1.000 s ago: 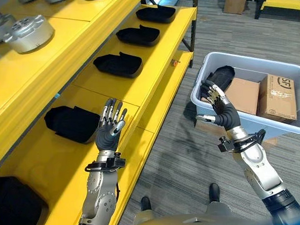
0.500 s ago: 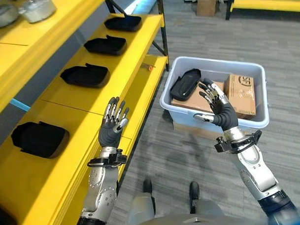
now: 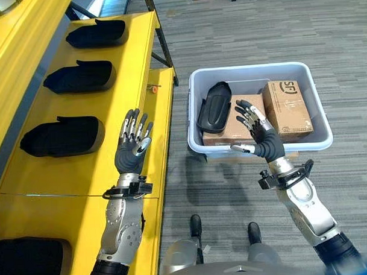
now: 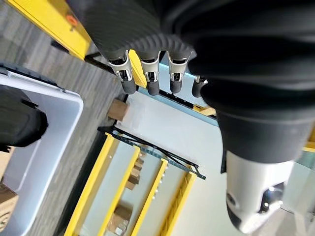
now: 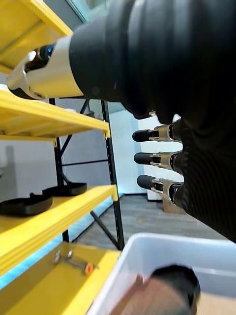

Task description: Move parts from the plastic box to the shelf.

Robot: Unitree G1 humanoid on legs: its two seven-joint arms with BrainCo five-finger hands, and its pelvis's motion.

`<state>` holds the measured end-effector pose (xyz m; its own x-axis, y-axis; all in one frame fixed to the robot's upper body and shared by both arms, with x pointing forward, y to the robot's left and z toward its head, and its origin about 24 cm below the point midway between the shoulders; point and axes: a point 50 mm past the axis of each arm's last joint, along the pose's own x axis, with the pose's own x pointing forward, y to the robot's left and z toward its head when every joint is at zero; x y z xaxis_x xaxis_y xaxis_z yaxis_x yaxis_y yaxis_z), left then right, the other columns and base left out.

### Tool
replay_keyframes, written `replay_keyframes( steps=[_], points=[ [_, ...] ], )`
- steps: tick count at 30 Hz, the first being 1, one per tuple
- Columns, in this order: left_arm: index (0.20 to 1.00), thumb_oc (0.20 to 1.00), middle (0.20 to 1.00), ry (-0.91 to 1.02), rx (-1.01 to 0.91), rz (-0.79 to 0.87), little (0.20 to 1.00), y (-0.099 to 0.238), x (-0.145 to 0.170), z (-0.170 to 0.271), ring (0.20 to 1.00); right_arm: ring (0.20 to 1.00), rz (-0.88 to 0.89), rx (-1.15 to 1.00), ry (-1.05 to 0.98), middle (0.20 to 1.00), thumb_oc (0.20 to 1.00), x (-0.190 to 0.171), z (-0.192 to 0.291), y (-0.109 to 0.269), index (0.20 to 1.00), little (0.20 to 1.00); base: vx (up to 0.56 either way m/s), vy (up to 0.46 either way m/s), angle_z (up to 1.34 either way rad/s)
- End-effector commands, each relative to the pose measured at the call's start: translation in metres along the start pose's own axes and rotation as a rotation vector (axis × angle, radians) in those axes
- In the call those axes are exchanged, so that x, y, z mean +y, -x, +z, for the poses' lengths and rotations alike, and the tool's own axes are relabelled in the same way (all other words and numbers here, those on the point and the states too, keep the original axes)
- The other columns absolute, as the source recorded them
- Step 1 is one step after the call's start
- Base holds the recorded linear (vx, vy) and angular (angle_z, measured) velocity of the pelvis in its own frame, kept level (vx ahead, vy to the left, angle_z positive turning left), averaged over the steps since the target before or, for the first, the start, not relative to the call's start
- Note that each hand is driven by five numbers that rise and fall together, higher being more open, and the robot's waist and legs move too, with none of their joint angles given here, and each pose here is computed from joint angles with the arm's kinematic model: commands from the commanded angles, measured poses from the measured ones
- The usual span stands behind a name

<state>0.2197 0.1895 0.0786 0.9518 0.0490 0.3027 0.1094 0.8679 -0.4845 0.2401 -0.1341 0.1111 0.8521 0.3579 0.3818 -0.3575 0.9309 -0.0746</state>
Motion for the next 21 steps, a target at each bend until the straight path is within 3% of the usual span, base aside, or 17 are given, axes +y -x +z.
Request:
replay_keyframes(
  steps=[1,21],
  points=[
    [1.000,1.000,1.000,-0.051,-0.099,-0.027,1.000,-0.005,-0.001,0.018,1.000,1.000,0.001,-0.053,0.029,1.000,1.000,-0.002,0.007,-0.002,1.000,1.000,0.02,0.031,-0.13],
    [1.000,1.000,1.000,-0.102,-0.148,-0.062,1.000,-0.022,-0.007,0.029,1.000,1.000,0.077,-0.066,-0.001,1.000,1.000,0.020,0.004,-0.025,1.000,1.000,0.07,0.081,-0.05]
  ],
)
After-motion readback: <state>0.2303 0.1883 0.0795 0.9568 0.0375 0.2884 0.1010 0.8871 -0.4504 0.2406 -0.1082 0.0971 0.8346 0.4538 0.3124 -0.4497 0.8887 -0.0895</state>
